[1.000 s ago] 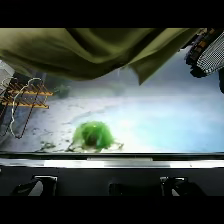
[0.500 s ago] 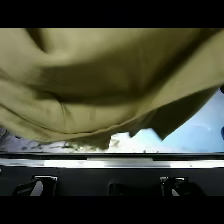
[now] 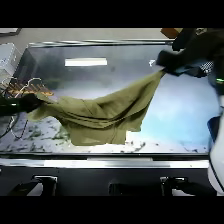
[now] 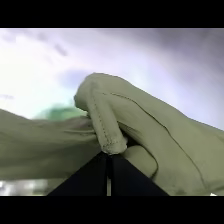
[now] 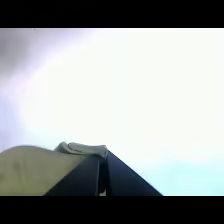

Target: Fold the clothes and pants, and hang the long-sleeved shirts on hangers.

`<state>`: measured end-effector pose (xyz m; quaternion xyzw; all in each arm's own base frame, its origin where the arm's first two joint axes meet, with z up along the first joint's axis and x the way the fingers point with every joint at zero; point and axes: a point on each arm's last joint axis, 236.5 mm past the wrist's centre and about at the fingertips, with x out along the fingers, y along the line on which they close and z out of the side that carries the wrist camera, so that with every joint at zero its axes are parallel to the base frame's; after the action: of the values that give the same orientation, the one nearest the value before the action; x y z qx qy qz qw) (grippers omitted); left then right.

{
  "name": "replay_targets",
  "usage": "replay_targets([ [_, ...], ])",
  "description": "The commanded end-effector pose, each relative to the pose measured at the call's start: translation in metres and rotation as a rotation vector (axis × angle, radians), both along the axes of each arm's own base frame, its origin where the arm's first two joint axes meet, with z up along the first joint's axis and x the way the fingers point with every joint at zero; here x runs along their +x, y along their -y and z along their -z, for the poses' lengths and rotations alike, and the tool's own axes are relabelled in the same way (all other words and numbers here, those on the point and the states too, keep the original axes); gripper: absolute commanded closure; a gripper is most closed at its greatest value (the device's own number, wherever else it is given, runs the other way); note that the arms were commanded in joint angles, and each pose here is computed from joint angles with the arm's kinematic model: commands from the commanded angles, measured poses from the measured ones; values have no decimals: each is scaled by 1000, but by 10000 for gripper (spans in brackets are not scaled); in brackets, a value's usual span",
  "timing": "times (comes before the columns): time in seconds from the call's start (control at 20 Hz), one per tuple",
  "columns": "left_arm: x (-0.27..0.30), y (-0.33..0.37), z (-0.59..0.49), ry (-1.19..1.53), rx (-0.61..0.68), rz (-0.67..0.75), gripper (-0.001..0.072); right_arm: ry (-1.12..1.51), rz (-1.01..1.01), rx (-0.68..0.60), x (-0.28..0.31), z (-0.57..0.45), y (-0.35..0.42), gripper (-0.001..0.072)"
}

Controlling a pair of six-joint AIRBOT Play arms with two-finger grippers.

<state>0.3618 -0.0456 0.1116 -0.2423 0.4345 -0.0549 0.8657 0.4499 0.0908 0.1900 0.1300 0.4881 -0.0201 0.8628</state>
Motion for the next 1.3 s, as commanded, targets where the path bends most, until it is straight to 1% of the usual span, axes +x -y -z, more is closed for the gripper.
replay_targets([
  [0.0,22,28,93,-150,-33,20,685,-235,-56,31,30,114,-30,680],
  [0.15,37,35,141,-259,-40,25,685,-256,-62,83,51,155,-47,681],
  [0.3,49,34,153,-283,-40,24,685,-130,-33,111,83,149,-50,682],
  [0.4,54,34,150,-270,-39,23,685,-31,47,141,105,135,-46,682],
  [0.5,56,34,147,-266,-39,24,685,25,128,203,119,125,-47,673],
  [0.55,56,34,147,-265,-39,24,685,39,148,230,122,122,-49,593],
  [0.6,56,34,147,-267,-40,25,685,37,155,244,121,120,-50,415],
  [0.65,56,34,147,-267,-40,25,685,28,150,246,118,116,-48,314],
  [0.8,54,35,148,-275,-41,29,685,-8,35,212,95,94,-24,212],
  [1.0,48,37,150,-299,-44,42,684,-94,-108,66,42,69,49,233],
  [1.05,47,37,150,-301,-44,43,684,-162,-128,63,22,78,61,232],
  [1.1,47,37,150,-304,-44,44,685,-225,-143,105,3,92,63,232],
  [1.15,46,37,150,-306,-44,45,684,-277,-165,190,-16,109,53,230],
  [1.25,44,38,151,-314,-46,49,684,-344,-217,405,-51,142,11,217],
])
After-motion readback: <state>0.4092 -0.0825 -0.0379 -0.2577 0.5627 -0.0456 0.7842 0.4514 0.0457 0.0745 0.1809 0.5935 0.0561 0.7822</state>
